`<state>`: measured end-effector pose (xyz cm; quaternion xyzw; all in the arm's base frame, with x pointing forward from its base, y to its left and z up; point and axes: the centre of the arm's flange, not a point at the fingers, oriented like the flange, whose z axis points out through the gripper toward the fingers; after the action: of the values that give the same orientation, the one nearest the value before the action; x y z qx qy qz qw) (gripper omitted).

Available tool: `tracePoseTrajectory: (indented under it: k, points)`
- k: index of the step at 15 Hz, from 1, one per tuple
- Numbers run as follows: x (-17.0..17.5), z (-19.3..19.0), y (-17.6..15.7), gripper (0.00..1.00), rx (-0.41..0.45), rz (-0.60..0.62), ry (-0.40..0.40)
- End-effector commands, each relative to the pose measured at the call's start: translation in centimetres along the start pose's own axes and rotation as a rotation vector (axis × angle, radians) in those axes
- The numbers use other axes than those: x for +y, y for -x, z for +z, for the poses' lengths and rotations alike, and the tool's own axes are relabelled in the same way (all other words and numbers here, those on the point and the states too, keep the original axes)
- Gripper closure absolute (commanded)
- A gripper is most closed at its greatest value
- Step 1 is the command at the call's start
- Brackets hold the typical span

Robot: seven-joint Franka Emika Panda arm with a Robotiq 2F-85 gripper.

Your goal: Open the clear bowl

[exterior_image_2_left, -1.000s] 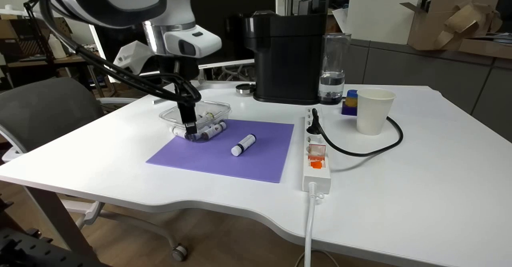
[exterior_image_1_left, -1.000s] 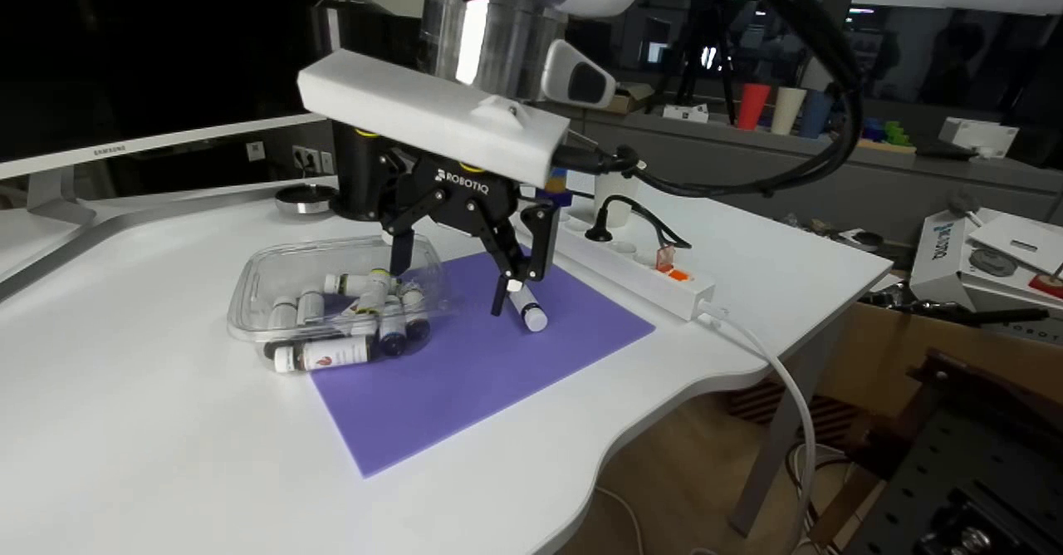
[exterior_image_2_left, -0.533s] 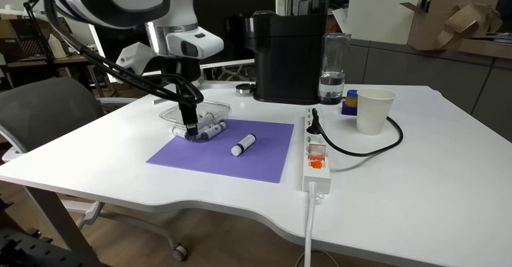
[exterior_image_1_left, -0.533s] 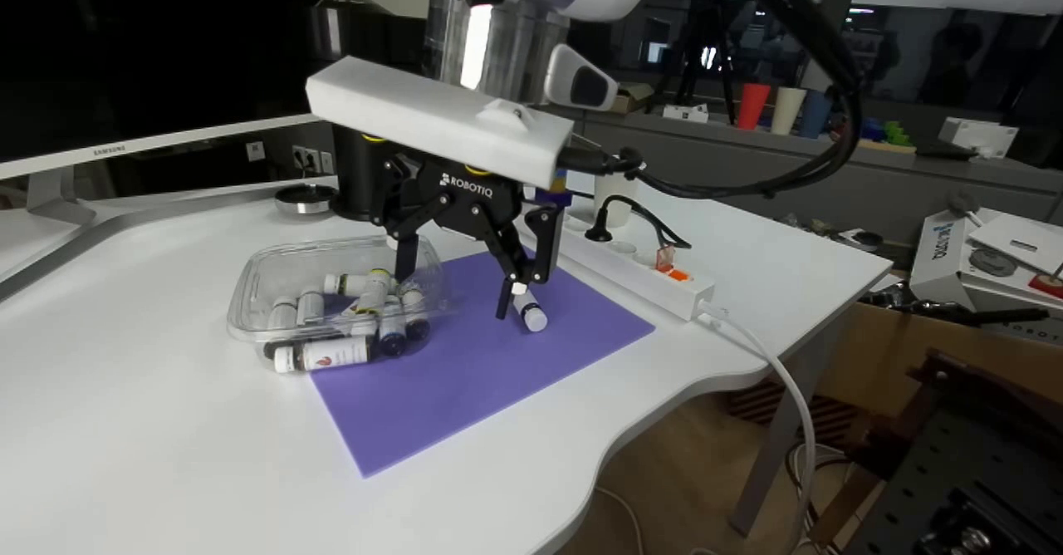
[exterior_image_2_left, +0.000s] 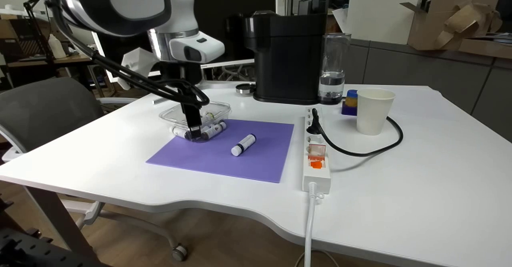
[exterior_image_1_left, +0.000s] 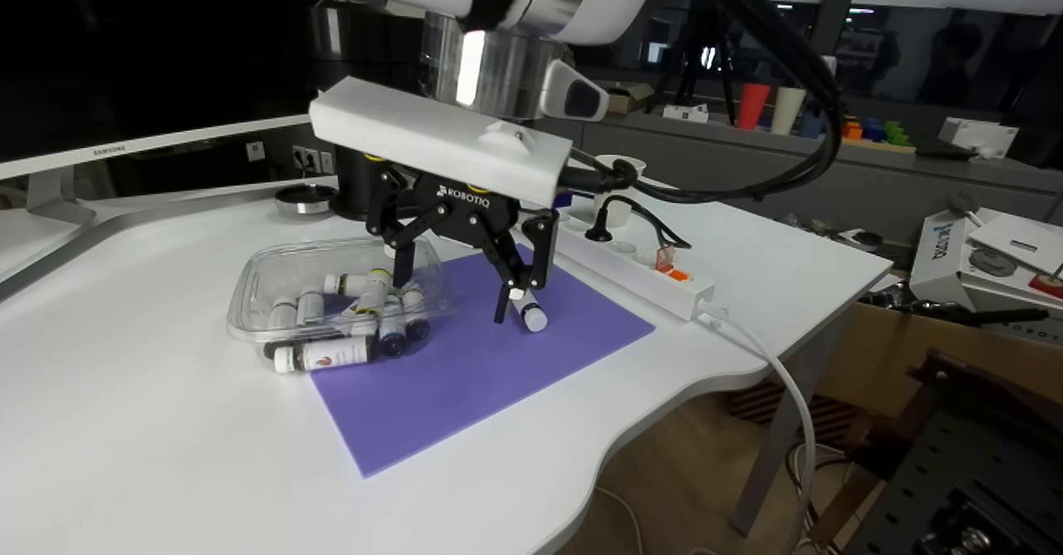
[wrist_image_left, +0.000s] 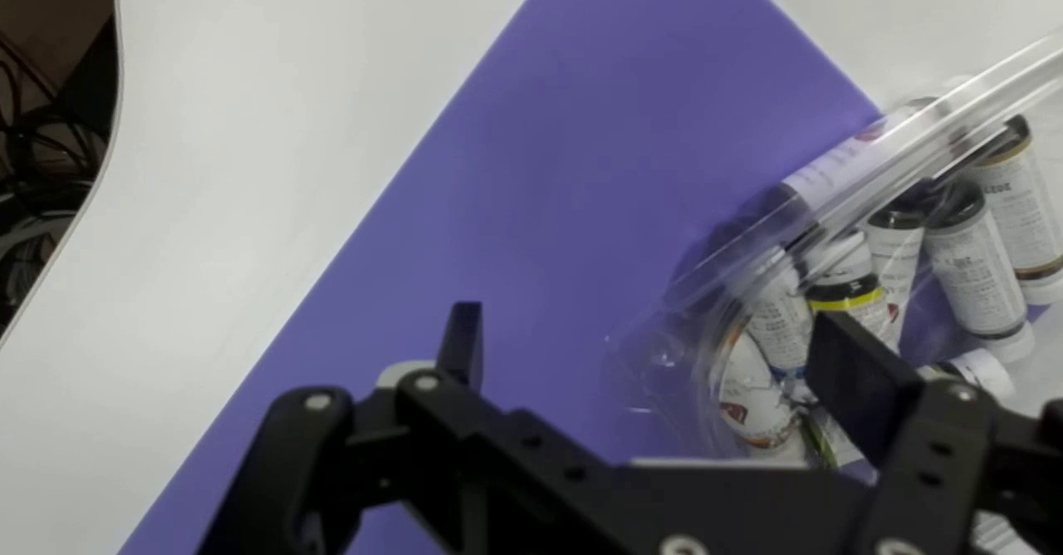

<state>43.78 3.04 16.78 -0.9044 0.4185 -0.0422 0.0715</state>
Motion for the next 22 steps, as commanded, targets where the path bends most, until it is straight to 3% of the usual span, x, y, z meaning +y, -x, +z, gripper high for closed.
tracePoseTrajectory:
  k: [1,3,4,5,11,14,16,18,22]
  points:
    - [-0.2,1.0,-0.9,0.00,0.031,-0.033,-0.018]
    - [-0.2,1.4,-1.0,0.00,0.047,-0.046,-0.026]
    - [-0.2,1.5,-1.0,0.25,0.052,-0.048,-0.033]
    - [-0.2,1.5,-1.0,0.26,0.057,-0.051,-0.039]
    - [-0.8,0.8,-0.7,0.69,0.078,-0.076,-0.076]
    - [-0.8,0.2,-0.6,0.87,0.078,-0.084,-0.089]
    - [-0.8,-0.3,-0.5,0.89,0.074,-0.088,-0.097]
    - [-0.9,-0.9,-0.2,0.97,0.069,-0.097,-0.104]
    - [-1.5,-2.8,1.0,0.97,0.061,-0.124,-0.117]
